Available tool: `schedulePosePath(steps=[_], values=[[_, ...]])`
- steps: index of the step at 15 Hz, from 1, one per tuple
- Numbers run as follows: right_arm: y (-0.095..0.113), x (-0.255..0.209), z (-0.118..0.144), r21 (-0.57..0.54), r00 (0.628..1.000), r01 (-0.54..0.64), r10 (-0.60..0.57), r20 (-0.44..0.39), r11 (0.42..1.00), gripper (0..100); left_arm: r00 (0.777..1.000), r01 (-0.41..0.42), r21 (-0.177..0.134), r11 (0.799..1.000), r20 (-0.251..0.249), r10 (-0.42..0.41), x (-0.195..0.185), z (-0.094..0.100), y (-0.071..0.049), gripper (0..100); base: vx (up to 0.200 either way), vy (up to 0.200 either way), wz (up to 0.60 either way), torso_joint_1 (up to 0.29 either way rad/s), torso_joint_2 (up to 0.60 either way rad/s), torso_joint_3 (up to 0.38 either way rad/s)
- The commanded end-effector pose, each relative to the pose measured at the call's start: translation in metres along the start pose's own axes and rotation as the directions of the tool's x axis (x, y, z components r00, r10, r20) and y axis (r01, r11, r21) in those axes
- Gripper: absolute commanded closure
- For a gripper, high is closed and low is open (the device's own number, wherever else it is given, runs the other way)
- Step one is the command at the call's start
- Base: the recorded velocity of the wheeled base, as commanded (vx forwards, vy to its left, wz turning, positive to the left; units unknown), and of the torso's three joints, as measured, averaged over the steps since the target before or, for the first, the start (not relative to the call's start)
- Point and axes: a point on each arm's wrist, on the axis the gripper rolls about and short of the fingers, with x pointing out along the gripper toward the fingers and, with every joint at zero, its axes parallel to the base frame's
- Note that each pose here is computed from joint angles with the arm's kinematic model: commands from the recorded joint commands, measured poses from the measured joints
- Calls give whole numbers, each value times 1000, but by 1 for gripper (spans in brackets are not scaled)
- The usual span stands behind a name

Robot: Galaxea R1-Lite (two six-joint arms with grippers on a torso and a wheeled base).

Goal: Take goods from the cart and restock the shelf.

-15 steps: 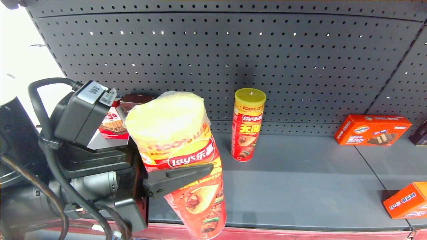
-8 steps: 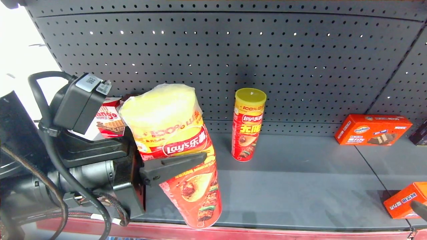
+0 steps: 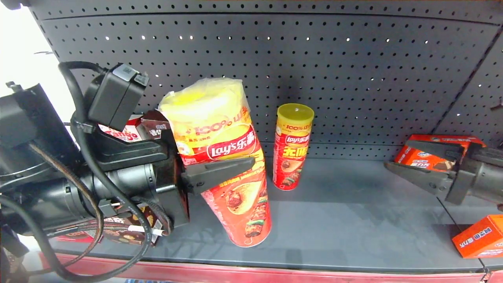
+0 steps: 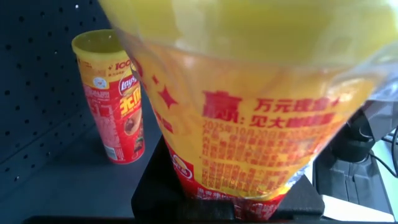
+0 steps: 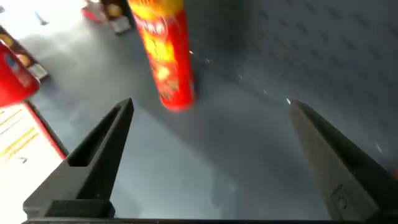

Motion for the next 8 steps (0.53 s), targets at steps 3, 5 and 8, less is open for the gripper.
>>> schedulePosePath(steps=[3, 5, 8], values=[[-21, 89, -6, -22, 973, -230, 230, -20, 973, 0, 1000, 4, -7, 1000, -7, -4, 6, -2, 4, 100, 0, 0, 0, 0, 0, 0], [-28, 109, -7, -80, 899, -434, 438, 31, 897, 0, 1000, -5, -4, 1000, -4, 5, 4, -1, 6, 100, 0, 0, 0, 0, 0, 0], [-29, 128, -9, -113, 862, -497, 504, 56, 861, 0, 1000, -8, -4, 1000, -4, 8, 3, -1, 6, 100, 0, 0, 0, 0, 0, 0]])
